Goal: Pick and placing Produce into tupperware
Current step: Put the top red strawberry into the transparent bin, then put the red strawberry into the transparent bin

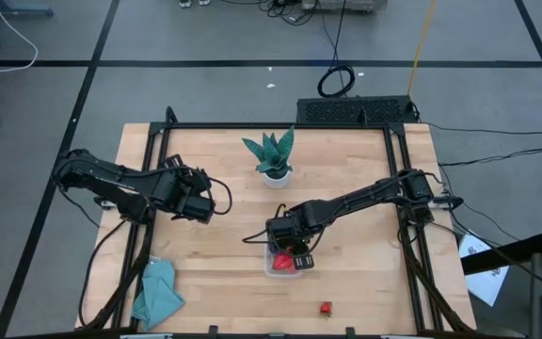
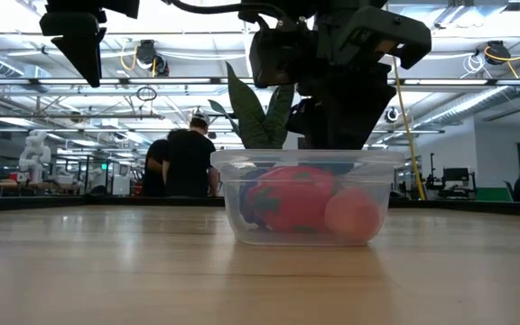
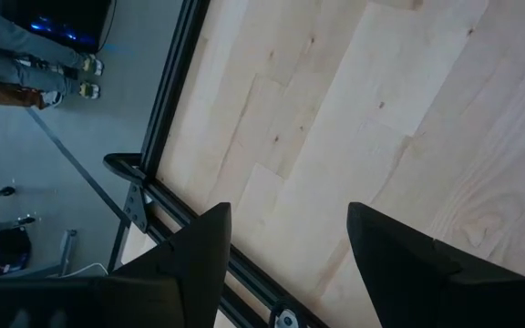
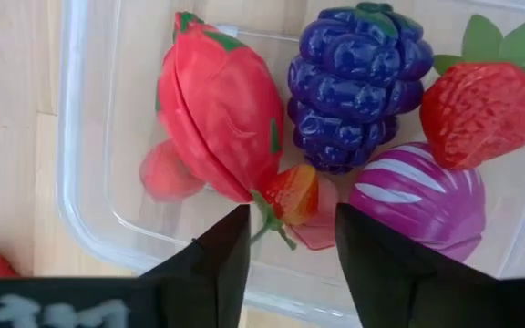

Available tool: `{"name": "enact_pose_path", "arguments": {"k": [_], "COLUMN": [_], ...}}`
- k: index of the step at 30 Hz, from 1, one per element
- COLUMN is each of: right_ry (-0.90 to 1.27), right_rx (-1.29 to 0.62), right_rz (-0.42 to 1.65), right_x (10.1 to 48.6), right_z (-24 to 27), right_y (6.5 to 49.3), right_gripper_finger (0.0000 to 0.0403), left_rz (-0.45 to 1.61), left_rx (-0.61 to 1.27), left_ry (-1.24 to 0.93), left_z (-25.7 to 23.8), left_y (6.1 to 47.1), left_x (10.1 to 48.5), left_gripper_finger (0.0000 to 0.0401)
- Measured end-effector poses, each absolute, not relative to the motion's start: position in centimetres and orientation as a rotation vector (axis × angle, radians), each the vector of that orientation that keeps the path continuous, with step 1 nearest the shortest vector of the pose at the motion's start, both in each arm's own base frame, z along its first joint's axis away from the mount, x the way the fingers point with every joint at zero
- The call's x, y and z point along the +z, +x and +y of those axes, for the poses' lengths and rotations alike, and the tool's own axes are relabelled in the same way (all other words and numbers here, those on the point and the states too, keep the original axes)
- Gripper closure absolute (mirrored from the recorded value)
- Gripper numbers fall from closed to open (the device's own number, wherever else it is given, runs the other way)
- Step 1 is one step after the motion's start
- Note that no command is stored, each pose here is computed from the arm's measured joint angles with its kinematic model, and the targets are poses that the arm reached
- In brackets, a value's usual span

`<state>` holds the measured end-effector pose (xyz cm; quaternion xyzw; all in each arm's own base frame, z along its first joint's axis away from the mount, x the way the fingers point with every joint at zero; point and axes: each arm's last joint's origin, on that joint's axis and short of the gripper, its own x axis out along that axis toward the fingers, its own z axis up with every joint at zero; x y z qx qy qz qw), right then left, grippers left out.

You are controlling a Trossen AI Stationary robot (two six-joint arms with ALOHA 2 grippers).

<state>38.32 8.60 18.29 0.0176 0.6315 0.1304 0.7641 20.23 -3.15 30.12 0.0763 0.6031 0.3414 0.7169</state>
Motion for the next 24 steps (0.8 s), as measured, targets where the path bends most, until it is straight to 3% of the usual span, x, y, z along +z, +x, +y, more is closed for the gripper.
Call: {"name": "enact_pose_path", "arguments": {"k": [10,24], "right_ry": [0.063,0.186], "right_rx": [0.264,0.258], "right_rz": [1.384,1.242], "right_x": [18.8,25.9], "right_z": [8.7,11.8], "right_y": [38.0,34.4], "right_gripper_finger": [0.0242,0.0241], "left_rz": [1.334,1.33], "left_rx": [0.755,0.762], "left_ry": [0.169,0.158], "left_z": [-3.2,-3.2], "left_y": [20.2,20.2], "left_x": [30.1,30.1], "left_gripper_finger": [0.0176,0.0176]}}
